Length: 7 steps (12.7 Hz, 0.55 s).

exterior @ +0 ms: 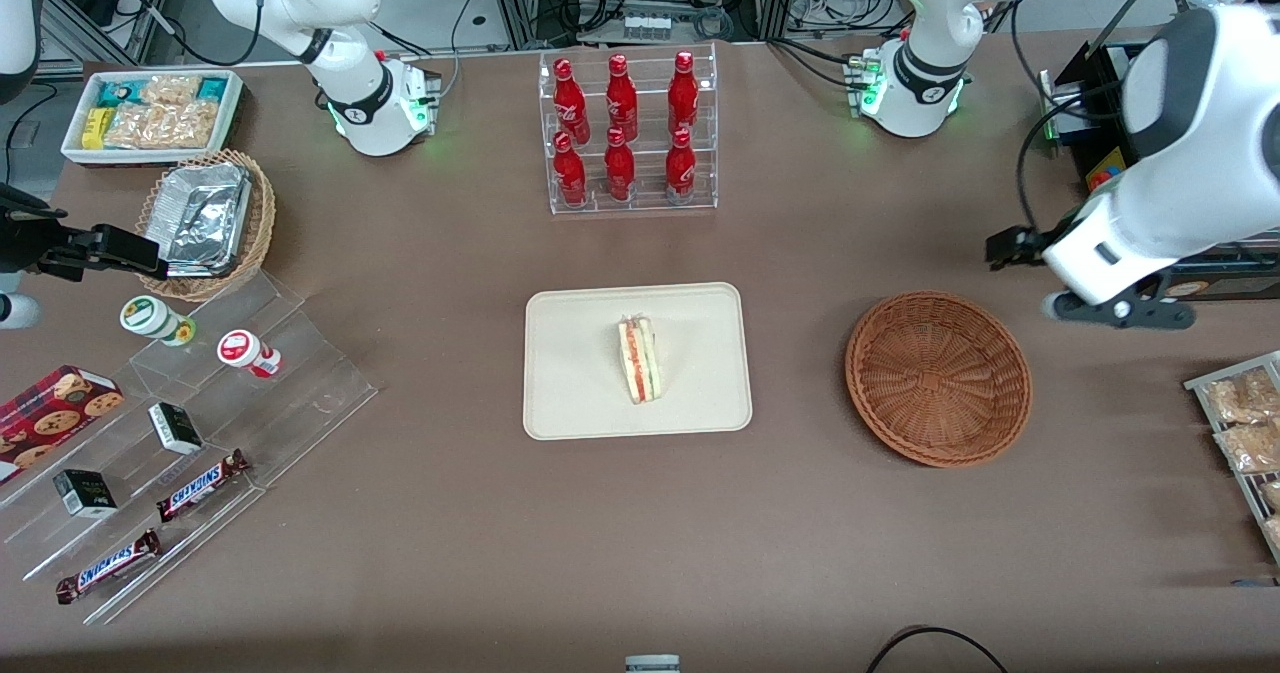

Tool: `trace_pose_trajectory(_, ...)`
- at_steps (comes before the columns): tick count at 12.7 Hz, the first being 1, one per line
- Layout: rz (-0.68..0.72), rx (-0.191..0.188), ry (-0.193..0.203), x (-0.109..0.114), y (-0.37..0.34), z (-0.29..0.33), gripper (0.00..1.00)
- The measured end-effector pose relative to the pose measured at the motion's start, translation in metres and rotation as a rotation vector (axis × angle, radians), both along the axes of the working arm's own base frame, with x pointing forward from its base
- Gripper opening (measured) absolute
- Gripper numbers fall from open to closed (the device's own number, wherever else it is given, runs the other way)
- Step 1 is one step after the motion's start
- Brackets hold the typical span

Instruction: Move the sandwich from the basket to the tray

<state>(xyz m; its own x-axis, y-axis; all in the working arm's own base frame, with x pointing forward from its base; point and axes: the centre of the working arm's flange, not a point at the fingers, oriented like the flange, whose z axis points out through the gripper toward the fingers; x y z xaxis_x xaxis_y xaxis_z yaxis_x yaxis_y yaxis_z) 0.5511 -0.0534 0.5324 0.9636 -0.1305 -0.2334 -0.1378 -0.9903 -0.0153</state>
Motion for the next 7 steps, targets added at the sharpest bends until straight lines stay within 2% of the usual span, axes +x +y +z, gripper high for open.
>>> trace_pose_trajectory(4, 0.007, -0.006, 0.013, -0.020, 0.028, 0.030, 1.00)
trace_pose_trajectory(7, 0.006, -0.006, -0.016, -0.028, 0.027, 0.058, 1.00)
